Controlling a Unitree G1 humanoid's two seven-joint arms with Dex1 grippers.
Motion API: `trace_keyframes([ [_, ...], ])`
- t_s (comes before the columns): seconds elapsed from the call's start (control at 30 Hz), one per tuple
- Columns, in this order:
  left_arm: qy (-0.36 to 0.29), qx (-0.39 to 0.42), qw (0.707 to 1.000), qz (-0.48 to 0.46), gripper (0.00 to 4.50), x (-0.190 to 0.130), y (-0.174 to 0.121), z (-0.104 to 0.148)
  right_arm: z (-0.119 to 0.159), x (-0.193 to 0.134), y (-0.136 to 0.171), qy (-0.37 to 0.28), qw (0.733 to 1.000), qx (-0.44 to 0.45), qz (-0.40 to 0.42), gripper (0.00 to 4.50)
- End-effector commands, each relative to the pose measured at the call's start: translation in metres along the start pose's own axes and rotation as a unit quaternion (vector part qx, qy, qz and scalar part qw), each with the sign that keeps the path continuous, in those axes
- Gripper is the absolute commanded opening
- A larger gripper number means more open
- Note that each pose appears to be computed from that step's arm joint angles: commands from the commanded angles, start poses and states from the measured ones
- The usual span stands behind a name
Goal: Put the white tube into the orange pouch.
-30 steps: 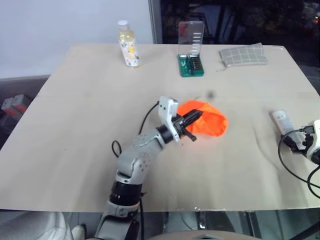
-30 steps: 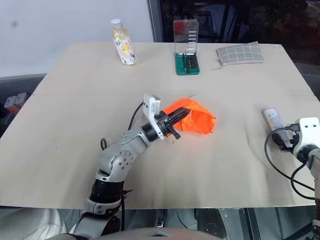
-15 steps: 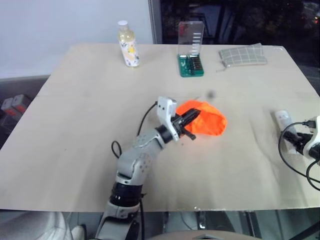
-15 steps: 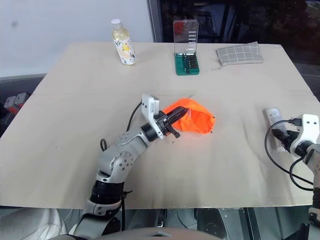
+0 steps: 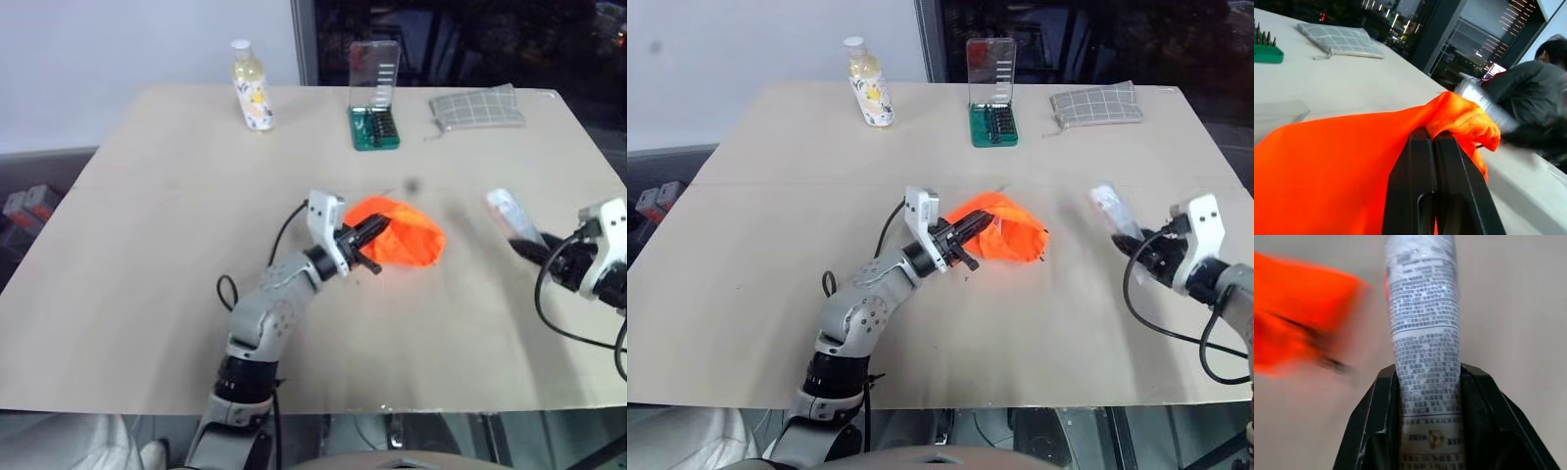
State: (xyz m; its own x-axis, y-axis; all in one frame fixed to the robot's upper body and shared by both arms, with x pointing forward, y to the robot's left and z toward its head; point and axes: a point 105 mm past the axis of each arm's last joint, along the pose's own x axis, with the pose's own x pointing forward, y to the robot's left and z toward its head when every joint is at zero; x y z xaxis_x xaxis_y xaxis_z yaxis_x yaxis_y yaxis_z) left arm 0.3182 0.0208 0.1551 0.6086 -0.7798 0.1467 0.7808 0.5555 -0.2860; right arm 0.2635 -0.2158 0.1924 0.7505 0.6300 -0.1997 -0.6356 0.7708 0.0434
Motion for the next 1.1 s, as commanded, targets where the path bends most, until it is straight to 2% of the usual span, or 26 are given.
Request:
trace_keyframes([
  [0.03,-0.012,0.009,1.000,-0.016,0.00,0.003,-0.008,0.006,0.018,-0.005,0.050,-0.009,0.992,-0.022,0.121,1.59],
  [0.1,-0.012,0.007,1.000,-0.017,0.00,0.003,-0.009,0.006,0.012,-0.005,0.068,0.019,0.986,-0.031,0.165,1.59],
  [0.2,-0.013,0.007,1.000,-0.020,0.00,0.003,-0.011,0.006,-0.006,0.008,0.076,0.071,0.983,-0.034,0.168,1.59],
  [0.33,-0.015,0.008,1.000,-0.025,0.00,0.004,-0.014,0.006,-0.021,0.022,0.069,0.108,0.983,-0.040,0.142,1.59],
  [0.47,-0.015,0.013,0.999,-0.036,0.00,0.005,-0.019,0.005,-0.032,0.031,0.050,0.135,0.986,-0.033,0.087,1.59],
  [0.6,-0.010,0.018,0.999,-0.049,0.00,0.004,-0.024,0.003,-0.024,0.037,0.034,0.119,0.992,-0.016,0.047,1.59],
  [0.77,-0.006,0.016,0.997,-0.069,0.00,0.009,-0.031,0.000,-0.023,0.048,0.036,0.129,0.991,-0.008,0.035,1.59],
  [0.97,0.001,0.021,0.995,-0.094,0.00,0.017,-0.039,-0.003,-0.016,0.080,0.051,0.149,0.985,-0.079,0.030,1.59],
  [1.1,0.005,0.026,0.994,-0.103,0.00,0.015,-0.043,-0.005,-0.019,0.099,0.041,0.160,0.981,-0.105,-0.024,1.59],
])
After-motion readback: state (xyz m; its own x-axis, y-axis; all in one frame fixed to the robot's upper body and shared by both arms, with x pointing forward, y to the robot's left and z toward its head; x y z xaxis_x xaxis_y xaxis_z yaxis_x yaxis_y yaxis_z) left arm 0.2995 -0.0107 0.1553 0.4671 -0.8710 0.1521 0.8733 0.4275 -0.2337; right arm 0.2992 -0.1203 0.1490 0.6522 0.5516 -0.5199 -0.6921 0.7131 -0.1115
